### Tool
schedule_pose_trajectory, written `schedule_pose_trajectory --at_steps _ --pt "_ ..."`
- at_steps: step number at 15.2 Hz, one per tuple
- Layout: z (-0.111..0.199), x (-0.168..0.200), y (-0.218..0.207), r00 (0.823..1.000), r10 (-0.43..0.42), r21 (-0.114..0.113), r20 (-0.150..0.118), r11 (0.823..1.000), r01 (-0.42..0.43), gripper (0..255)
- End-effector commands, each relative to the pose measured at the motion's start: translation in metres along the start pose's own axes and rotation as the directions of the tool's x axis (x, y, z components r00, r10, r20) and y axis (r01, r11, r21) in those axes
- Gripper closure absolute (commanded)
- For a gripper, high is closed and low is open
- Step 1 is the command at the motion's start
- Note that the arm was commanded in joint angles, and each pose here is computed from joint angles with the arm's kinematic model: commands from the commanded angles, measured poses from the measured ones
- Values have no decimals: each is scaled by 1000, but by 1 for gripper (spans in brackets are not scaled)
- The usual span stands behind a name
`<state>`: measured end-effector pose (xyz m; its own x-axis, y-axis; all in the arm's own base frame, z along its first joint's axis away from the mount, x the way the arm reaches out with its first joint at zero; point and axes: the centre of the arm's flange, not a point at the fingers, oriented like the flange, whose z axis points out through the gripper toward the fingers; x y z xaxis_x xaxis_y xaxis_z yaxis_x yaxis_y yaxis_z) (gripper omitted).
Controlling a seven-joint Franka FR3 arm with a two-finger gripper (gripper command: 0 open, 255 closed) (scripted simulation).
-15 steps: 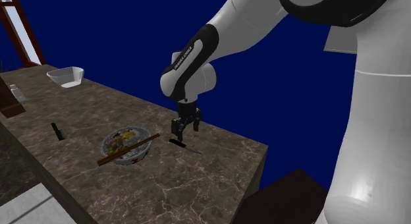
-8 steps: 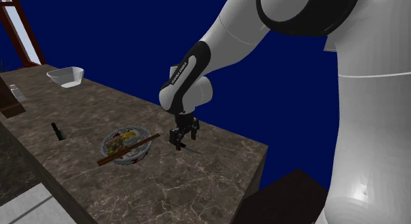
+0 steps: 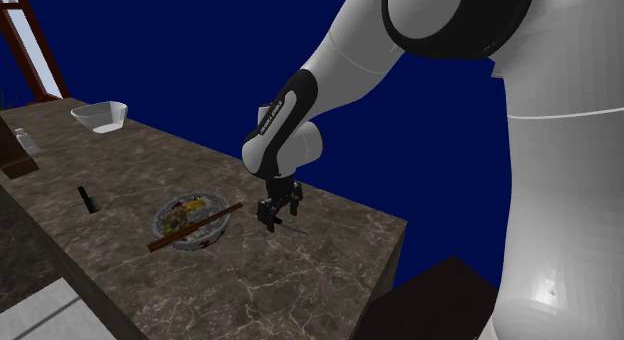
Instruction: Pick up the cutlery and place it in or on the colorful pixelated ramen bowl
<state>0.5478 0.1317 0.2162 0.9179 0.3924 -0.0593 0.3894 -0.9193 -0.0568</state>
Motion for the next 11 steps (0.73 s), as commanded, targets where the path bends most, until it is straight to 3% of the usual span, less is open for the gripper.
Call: schedule_pose_trajectory --at_steps 1,2,3,11 --pt "0 0 0 1000 0 0 0 1000 0 0" --pt "0 0 0 1000 0 0 0 1000 0 0" --pt "0 0 0 1000 0 0 0 1000 0 255" --pt "0 0 0 1000 0 0 0 1000 0 255"
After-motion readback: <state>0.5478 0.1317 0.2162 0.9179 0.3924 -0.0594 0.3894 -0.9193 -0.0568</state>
